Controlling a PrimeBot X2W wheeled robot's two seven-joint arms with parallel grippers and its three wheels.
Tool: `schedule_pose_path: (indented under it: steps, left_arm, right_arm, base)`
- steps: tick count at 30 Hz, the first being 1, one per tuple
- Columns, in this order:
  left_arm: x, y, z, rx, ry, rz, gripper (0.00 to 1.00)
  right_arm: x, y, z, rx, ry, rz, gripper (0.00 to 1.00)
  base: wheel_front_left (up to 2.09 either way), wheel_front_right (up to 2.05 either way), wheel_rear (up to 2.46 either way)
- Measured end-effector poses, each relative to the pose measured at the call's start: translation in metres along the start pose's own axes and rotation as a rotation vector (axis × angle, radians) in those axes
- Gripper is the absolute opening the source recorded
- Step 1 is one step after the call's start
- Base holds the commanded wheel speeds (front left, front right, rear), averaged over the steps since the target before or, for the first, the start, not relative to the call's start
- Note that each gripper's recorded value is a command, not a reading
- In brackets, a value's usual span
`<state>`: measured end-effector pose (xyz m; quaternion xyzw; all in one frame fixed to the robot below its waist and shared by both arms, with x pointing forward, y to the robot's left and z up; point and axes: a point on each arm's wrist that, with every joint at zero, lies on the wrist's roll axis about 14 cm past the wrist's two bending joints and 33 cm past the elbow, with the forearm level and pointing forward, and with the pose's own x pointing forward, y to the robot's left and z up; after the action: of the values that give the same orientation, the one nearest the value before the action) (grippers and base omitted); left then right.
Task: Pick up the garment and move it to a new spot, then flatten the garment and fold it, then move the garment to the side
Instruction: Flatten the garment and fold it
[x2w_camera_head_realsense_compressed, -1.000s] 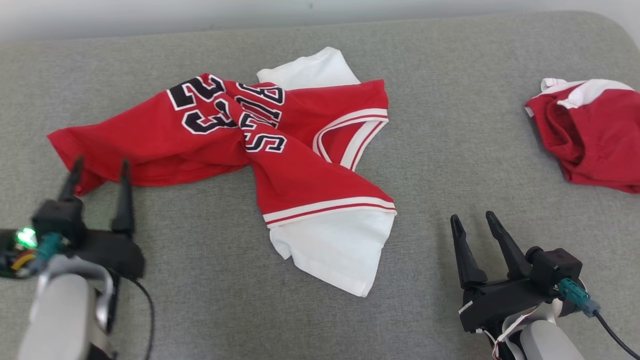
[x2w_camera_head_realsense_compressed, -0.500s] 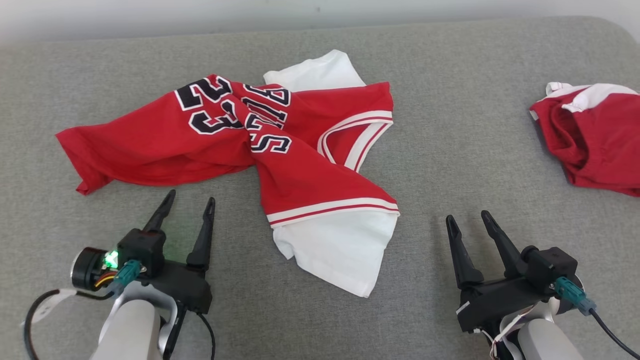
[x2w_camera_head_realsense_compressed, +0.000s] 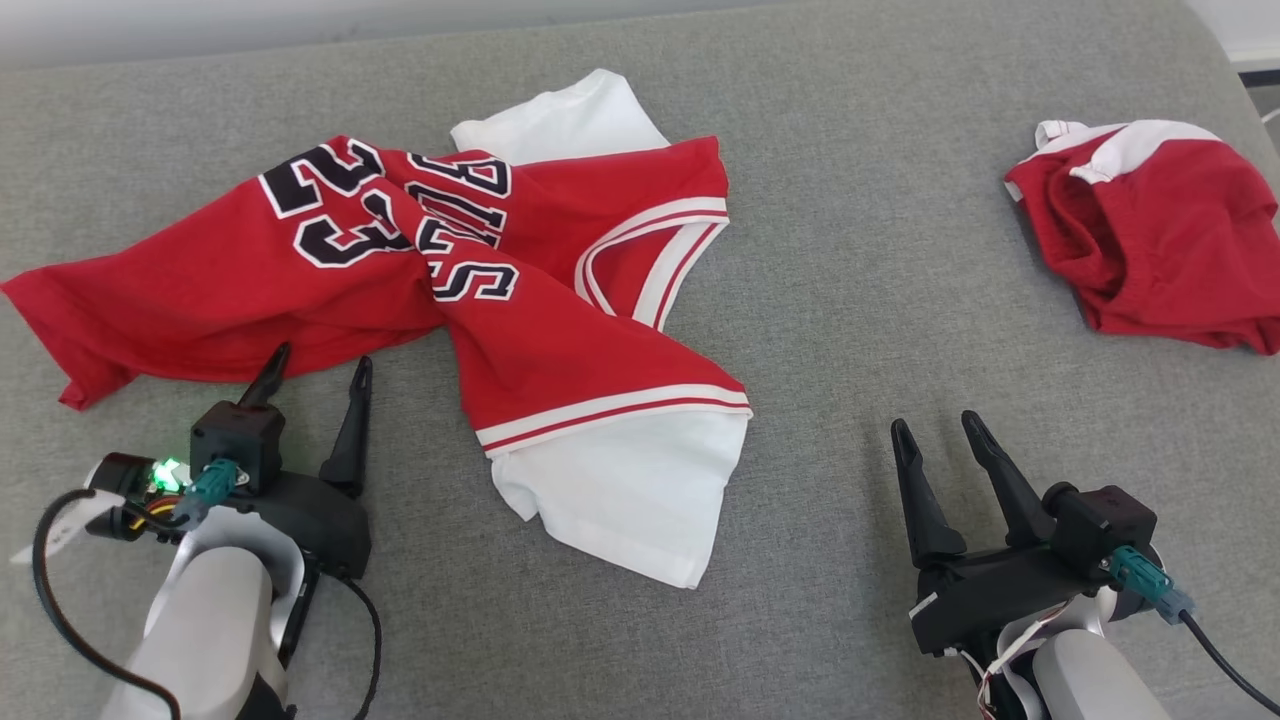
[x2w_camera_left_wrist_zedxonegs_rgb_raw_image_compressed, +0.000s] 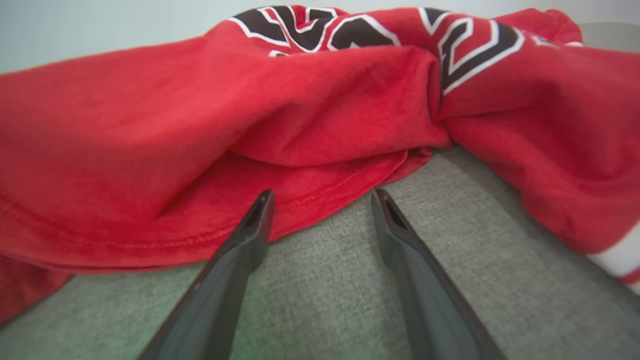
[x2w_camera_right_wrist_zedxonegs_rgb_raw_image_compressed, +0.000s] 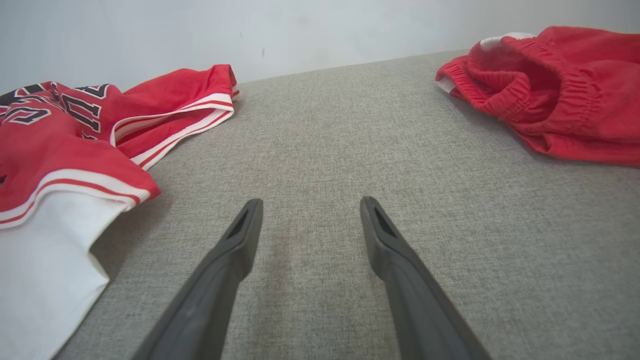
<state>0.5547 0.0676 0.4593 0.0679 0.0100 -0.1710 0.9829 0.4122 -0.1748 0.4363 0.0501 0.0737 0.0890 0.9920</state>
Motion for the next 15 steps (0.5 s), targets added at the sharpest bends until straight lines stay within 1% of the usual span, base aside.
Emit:
schedule_pose_path:
  steps: [8,9,10,11,12,15]
  left_arm:
    - [0.008,-0.003,-0.017,0.000,0.060,-0.014,1.00]
    - [0.008,-0.003,-0.017,-0.001,0.062,-0.013,0.97]
    - [0.008,-0.003,-0.017,-0.002,0.064,-0.012,0.63]
    - [0.008,-0.003,-0.017,-0.004,0.067,-0.011,0.19]
    - [0.007,-0.002,-0.018,-0.005,0.072,-0.008,0.00]
    - [0.008,-0.001,-0.017,-0.009,0.078,-0.003,0.00]
  right_arm:
    - [-0.001,-0.005,-0.002,-0.002,0.006,-0.013,1.00]
    - [-0.001,-0.005,-0.001,-0.003,0.005,-0.013,1.00]
    - [-0.001,-0.004,-0.001,-0.003,0.003,-0.012,1.00]
    - [-0.001,-0.004,0.000,-0.004,0.002,-0.011,1.00]
    - [-0.001,-0.003,0.001,-0.005,0.000,-0.009,1.00]
    - [-0.001,-0.002,0.002,-0.006,-0.005,-0.003,1.00]
  base:
    - [0.00,0.00,0.00]
    - [0.00,0.00,0.00]
    - [0.00,0.00,0.00]
    - [0.00,0.00,0.00]
    - [0.00,0.00,0.00]
    - [0.00,0.00,0.00]
